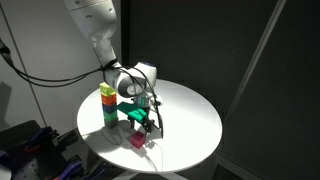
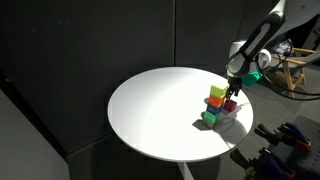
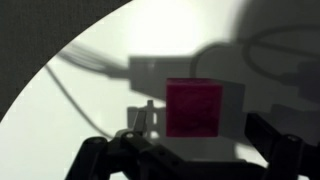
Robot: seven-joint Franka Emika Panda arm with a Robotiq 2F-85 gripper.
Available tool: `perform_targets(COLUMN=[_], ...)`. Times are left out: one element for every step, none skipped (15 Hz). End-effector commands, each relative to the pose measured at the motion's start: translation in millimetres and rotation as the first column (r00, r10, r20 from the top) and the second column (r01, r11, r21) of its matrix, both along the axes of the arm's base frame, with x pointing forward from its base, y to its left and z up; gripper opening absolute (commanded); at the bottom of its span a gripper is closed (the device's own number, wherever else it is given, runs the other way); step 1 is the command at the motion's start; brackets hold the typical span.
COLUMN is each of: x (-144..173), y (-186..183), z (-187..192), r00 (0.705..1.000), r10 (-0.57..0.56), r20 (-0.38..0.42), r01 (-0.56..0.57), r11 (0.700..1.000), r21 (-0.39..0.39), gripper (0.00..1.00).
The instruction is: Put the pink block on the table
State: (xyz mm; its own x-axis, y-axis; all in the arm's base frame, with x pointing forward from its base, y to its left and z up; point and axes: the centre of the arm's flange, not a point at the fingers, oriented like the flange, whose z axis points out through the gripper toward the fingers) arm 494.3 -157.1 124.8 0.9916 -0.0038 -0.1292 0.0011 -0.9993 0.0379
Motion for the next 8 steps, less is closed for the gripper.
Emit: perform_targets(x=[-8,-9,-10,-11,-13,-14,-16,-18], y=[5,6,7,8,9,10,12,13], z=[29,33,38,42,47,52,57,63], r00=[1.000,1.000,1.000,1.000,1.000,1.000,1.000,1.000], r10=[-0.003,-0.002,-0.001,0.001,0.003,0.003,0.000,-0.003], r20=[-0.012,-0.015,-0.015,-0.019,-0.021,-0.025,-0.026,-0.026], r01=[0.003,0.002,0.001,-0.001,-0.003,-0.003,0.000,0.002], r11=[1.000,1.000,1.000,1.000,1.000,1.000,1.000,1.000], r21=[-0.014,-0.015,-0.017,-0.018,-0.021,-0.022,-0.025,-0.028], gripper=[1.00,1.00,1.00,1.00,1.00,1.00,1.00,1.00])
